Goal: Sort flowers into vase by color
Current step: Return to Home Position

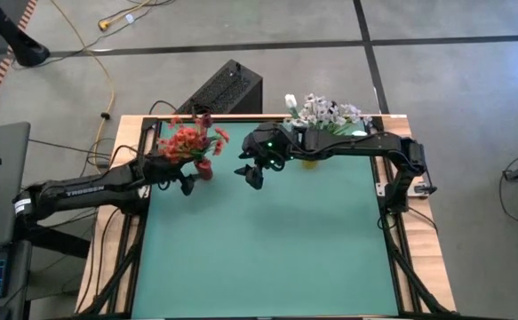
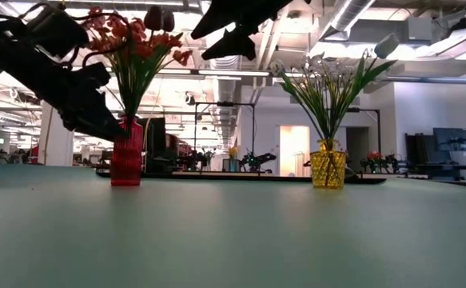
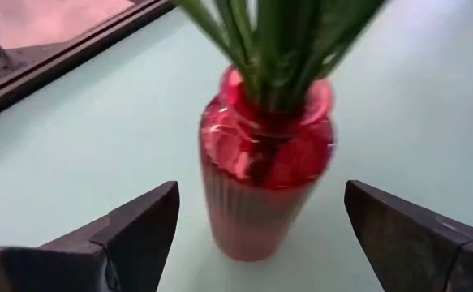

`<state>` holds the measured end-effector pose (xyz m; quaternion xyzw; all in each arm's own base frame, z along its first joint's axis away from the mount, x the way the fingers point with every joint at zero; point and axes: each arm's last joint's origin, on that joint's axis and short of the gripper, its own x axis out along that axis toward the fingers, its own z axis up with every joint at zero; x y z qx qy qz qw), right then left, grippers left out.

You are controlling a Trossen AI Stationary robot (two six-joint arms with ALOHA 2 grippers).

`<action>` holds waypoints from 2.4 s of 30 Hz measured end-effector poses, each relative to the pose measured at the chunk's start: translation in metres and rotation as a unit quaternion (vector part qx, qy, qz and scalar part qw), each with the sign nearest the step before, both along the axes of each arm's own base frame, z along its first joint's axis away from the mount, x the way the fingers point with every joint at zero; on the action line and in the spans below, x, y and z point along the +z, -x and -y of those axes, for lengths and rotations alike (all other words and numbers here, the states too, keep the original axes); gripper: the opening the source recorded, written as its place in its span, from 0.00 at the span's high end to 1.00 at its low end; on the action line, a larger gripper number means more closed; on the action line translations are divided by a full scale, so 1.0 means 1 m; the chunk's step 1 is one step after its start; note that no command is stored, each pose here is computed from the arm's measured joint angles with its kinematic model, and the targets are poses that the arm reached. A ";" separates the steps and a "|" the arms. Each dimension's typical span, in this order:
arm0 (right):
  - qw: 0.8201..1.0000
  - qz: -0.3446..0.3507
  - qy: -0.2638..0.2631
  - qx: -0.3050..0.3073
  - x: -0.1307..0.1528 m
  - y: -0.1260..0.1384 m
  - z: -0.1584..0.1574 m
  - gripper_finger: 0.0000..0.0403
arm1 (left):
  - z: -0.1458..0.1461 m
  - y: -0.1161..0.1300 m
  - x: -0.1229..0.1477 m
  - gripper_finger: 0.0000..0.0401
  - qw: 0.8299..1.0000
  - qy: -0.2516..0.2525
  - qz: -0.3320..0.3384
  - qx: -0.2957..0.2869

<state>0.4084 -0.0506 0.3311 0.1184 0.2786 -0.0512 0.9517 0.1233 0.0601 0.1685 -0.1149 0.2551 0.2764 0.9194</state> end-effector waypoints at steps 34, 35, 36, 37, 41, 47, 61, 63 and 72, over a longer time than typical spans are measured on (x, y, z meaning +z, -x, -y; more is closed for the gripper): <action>1.000 -0.004 -0.013 -0.003 0.003 0.004 0.000 0.28 | 0.036 0.002 0.052 0.16 0.986 0.125 0.027 -0.111; 1.000 -0.004 -0.015 0.000 0.003 0.004 0.000 0.28 | 0.037 0.003 0.054 0.16 0.985 0.132 0.022 -0.114; 1.000 -0.004 -0.019 0.004 0.003 0.004 -0.001 0.28 | 0.038 0.004 0.056 0.16 0.983 0.139 0.017 -0.115; 1.000 -0.005 -0.021 0.006 0.002 0.004 -0.001 0.28 | 0.040 0.005 0.058 0.16 0.982 0.147 0.011 -0.117; 1.000 -0.010 -0.022 0.006 0.002 0.004 -0.001 0.28 | 0.048 0.010 0.067 0.16 0.972 0.179 -0.015 -0.149; 1.000 -0.007 -0.017 0.009 0.005 0.007 -0.001 0.28 | 0.062 0.017 0.079 0.16 0.946 0.227 -0.043 -0.228; 0.999 -0.034 0.016 0.023 0.033 0.042 -0.011 0.28 | 0.079 0.043 0.134 0.16 0.901 0.188 0.046 -0.389; 0.998 -0.049 0.038 0.008 0.033 0.046 -0.016 0.28 | 0.077 0.053 0.139 0.16 0.903 0.166 0.070 -0.390; 0.992 -0.091 0.081 -0.029 0.024 0.062 -0.026 0.28 | 0.068 0.091 0.132 0.16 0.918 0.102 0.158 -0.348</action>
